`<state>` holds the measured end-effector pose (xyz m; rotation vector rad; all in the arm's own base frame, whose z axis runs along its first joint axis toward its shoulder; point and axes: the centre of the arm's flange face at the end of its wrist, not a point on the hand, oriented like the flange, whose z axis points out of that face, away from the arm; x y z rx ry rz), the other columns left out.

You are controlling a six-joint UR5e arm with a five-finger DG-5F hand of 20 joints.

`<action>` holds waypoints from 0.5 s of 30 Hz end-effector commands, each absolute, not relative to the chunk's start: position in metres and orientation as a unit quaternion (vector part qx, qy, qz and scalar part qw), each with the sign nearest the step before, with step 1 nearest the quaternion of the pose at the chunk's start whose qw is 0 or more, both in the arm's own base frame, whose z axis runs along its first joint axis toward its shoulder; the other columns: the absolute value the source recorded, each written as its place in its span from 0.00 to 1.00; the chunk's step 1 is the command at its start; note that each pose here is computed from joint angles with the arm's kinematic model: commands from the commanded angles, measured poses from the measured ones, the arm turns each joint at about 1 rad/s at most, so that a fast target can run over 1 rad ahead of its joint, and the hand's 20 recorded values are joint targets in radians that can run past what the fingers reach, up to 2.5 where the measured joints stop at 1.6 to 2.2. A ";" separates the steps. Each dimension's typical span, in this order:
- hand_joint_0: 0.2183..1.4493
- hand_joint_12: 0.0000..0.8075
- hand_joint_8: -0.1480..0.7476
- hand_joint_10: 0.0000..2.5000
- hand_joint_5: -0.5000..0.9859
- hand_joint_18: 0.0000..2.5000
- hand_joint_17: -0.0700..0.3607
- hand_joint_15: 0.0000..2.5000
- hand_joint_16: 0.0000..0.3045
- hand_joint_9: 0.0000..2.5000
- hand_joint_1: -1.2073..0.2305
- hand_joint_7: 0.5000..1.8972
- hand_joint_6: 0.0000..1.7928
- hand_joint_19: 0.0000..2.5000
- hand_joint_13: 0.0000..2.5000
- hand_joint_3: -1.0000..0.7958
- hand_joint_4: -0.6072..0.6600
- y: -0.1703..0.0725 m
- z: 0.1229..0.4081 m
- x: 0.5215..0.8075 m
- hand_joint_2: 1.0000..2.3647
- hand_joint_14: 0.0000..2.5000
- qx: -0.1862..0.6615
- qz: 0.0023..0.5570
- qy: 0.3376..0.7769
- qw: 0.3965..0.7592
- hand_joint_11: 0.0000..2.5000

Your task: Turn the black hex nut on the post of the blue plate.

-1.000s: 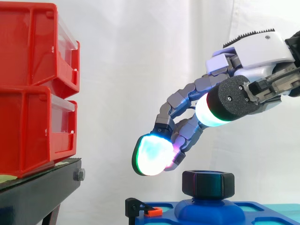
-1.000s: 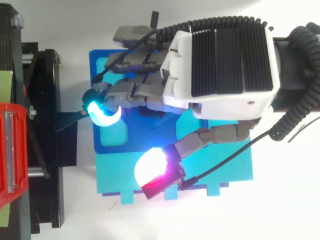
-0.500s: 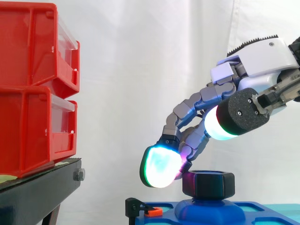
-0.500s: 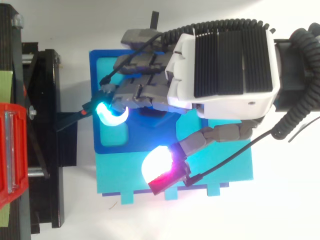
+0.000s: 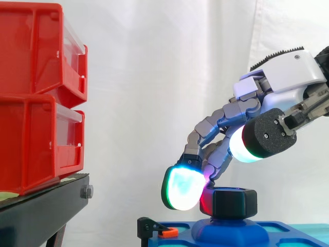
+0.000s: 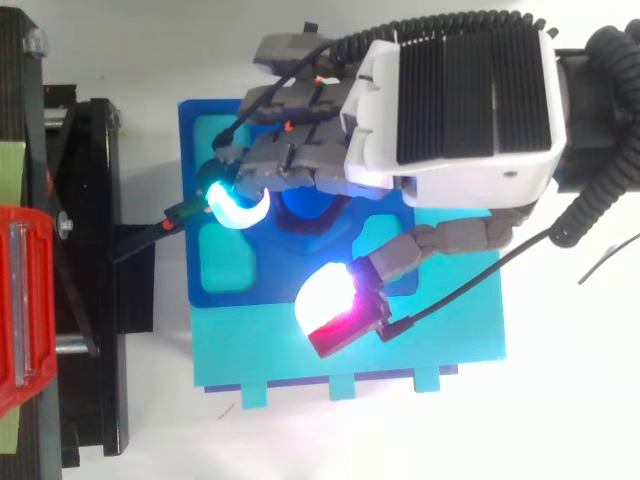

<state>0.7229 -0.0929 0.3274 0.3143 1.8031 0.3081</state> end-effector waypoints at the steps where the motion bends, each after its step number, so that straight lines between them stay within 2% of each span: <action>1: 0.23 0.49 0.52 0.00 0.22 0.02 0.44 0.00 0.18 0.23 0.57 0.14 0.28 0.04 0.14 0.28 0.68 -0.102 0.328 0.720 0.00 0.00 0.127 0.124 0.781 0.599 0.00; 15: 0.23 0.49 0.52 0.00 0.22 0.02 0.44 0.00 0.18 0.24 0.57 0.14 0.28 0.04 0.14 0.28 0.68 -0.127 0.327 0.716 0.00 0.00 0.126 0.114 0.782 0.600 0.00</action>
